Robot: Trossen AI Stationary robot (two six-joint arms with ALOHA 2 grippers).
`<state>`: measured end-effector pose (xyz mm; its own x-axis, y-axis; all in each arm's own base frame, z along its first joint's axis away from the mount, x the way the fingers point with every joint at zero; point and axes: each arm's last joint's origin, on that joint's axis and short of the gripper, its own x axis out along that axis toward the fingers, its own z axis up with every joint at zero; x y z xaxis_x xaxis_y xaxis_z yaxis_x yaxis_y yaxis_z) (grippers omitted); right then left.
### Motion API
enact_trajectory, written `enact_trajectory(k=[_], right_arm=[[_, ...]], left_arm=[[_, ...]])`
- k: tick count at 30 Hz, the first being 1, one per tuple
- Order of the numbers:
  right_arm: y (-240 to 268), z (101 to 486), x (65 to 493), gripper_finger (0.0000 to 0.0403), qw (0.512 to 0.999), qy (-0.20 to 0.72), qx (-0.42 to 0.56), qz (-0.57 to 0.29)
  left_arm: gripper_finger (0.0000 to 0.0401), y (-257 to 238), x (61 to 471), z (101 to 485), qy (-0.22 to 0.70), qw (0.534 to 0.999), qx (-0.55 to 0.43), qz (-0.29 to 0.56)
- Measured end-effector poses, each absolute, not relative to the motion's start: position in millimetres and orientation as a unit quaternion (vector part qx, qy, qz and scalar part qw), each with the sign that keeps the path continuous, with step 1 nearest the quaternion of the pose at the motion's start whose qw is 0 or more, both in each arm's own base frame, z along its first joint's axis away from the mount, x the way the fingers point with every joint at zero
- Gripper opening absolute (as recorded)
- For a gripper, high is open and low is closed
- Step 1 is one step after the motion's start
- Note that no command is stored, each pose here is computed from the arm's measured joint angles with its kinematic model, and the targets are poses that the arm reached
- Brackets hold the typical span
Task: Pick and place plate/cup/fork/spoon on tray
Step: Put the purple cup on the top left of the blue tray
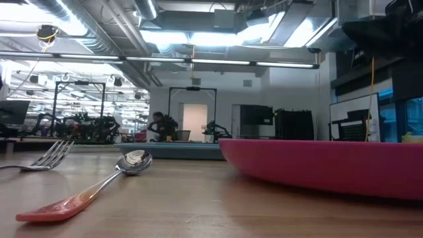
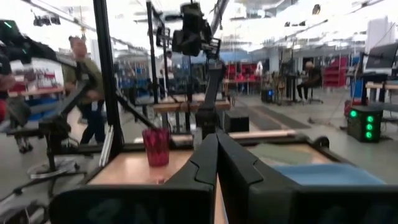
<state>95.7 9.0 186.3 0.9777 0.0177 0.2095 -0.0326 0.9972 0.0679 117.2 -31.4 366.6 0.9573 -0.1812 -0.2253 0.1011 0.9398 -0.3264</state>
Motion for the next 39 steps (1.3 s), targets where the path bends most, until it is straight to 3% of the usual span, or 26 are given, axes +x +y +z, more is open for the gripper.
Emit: enact_trajectory(k=[6,10,16,20,39], right_arm=[[9,184,96,0.0014,0.995,-0.091,0.033,0.012],[9,184,96,0.0014,0.995,-0.092,0.033,0.012],[9,184,96,0.0014,0.995,-0.092,0.033,0.012],[9,184,96,0.0014,0.995,-0.092,0.033,0.012],[9,186,96,0.0014,0.994,-0.101,0.034,0.012]], left_arm=[[0.0027,-41,134,336,0.289,0.951,-0.112,-0.019],[0.0027,-47,147,317,0.341,0.936,-0.091,0.009],[0.0027,-52,156,295,0.414,0.889,-0.185,0.064],[0.0027,-54,160,289,0.432,0.877,-0.195,0.08],[0.0027,-57,191,274,0.419,0.898,-0.05,0.126]])
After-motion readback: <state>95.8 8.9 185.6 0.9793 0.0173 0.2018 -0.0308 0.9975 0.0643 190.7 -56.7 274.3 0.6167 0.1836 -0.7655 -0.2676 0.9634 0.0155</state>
